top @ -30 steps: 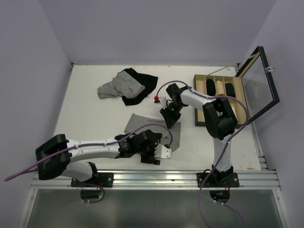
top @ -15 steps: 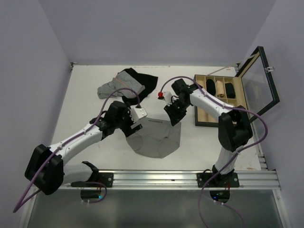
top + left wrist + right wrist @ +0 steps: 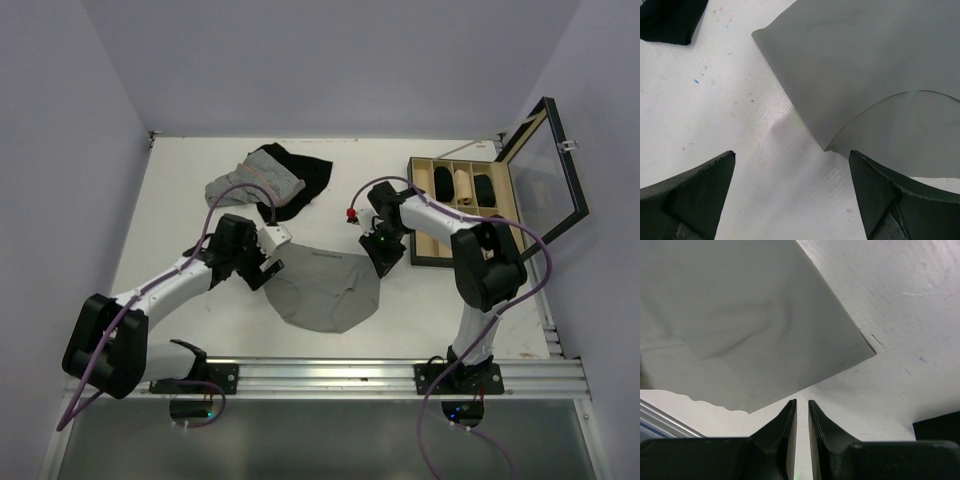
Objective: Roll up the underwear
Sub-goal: Fold the underwear
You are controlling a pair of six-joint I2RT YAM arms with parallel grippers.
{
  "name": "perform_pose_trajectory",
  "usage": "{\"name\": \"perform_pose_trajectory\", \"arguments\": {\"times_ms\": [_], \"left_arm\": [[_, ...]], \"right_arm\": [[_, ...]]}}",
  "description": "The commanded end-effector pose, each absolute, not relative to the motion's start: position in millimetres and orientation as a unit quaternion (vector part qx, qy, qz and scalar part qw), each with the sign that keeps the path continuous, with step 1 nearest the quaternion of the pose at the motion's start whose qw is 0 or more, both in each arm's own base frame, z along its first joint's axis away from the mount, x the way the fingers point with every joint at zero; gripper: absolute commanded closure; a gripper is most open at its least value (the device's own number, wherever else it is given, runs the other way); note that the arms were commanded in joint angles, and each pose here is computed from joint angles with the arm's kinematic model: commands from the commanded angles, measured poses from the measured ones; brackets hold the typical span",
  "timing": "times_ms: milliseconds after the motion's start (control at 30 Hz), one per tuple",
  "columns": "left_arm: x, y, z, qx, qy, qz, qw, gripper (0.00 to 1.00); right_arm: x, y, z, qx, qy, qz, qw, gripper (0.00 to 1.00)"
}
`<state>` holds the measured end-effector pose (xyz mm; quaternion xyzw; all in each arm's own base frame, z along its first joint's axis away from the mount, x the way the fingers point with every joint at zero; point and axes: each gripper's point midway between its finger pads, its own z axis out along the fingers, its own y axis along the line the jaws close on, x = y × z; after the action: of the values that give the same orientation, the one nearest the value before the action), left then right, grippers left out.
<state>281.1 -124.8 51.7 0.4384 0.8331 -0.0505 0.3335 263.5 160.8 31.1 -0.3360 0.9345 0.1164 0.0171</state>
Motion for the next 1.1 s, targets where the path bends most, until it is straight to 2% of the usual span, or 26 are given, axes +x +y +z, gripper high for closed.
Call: {"name": "perform_pose_trajectory", "arguments": {"times_ms": [0, 200, 333, 733, 1067], "left_arm": [[284, -134, 53, 0.449, 0.818, -0.071, 0.353, 0.0], [287, -140, 53, 0.446, 0.815, -0.08, 0.36, 0.0], [291, -140, 44, 0.445, 0.821, -0.079, 0.35, 0.0], [287, -124, 14, 0.452, 0.833, -0.044, 0.315, 0.0], [280, -112, 7, 0.452, 0.84, -0.033, 0.298, 0.0]], "right_arm": [[272, 171, 39, -0.324, 0.935, 0.142, 0.032, 0.8], [259, 193, 54, -0.34, 0.917, 0.205, 0.03, 0.8], [243, 194, 41, -0.354, 0.911, 0.21, -0.005, 0.8], [232, 158, 1, -0.388, 0.911, 0.135, -0.047, 0.81], [239, 150, 14, -0.41, 0.904, 0.115, -0.022, 0.81]]}}
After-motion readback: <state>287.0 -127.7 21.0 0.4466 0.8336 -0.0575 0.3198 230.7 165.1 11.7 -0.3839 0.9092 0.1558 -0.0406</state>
